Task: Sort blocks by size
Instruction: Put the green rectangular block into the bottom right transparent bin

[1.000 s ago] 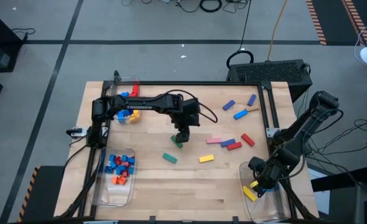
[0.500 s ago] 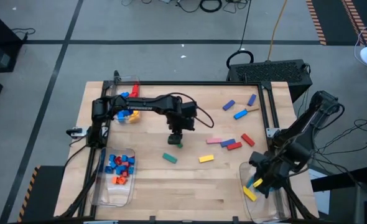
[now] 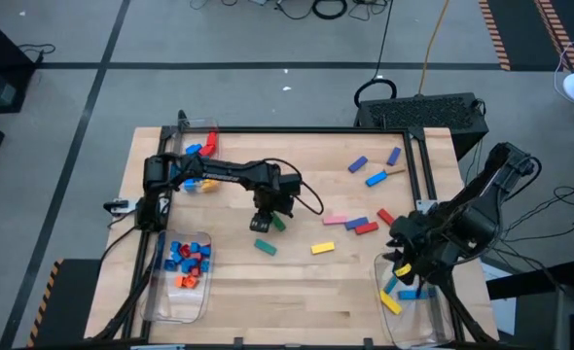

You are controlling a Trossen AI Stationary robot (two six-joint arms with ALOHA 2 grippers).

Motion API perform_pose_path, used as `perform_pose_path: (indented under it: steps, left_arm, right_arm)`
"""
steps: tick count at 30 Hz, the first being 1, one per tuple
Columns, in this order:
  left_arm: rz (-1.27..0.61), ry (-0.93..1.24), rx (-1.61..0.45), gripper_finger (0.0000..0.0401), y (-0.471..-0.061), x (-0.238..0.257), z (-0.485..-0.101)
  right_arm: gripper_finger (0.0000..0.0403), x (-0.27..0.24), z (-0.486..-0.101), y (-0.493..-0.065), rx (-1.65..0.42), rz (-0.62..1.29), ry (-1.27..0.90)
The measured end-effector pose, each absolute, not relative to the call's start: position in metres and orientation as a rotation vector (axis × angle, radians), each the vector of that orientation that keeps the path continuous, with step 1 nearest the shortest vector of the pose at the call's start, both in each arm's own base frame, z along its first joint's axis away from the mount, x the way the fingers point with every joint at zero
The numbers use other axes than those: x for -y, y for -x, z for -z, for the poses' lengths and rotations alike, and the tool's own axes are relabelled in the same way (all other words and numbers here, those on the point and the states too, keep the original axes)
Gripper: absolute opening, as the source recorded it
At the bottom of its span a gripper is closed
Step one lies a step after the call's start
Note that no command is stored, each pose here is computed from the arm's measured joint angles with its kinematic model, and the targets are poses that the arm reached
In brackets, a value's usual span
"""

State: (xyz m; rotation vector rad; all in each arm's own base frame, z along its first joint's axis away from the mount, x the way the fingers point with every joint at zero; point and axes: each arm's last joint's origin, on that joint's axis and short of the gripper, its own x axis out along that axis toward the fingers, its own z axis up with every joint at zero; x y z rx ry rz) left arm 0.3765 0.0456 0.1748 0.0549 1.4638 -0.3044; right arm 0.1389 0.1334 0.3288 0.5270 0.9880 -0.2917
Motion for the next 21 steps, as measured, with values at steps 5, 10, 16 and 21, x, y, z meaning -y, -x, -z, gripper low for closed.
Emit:
perform_pose_path:
  steps: [5, 10, 16, 21]
  left_arm:
    - [0.409, -0.300, -1.368, 0.0200, -0.386, -0.036, -0.175]
    - [0.558, -0.473, -1.323, 0.0200, -0.388, -0.030, -0.173]
    - [0.552, -0.477, -1.280, 0.0200, -0.393, -0.038, -0.169]
    - [0.614, -0.464, -1.290, 0.0200, -0.394, -0.042, -0.156]
  right_arm:
    - [0.0160, -0.128, -0.329, -0.145, -0.973, 0.332, -0.565]
    - [0.0160, -0.127, -0.332, -0.154, -0.921, 0.330, -0.654]
    - [0.0160, -0.129, -0.330, -0.166, -0.887, 0.341, -0.713]
    - [0.0160, -0.137, -0.319, -0.178, -0.908, 0.401, -0.741]
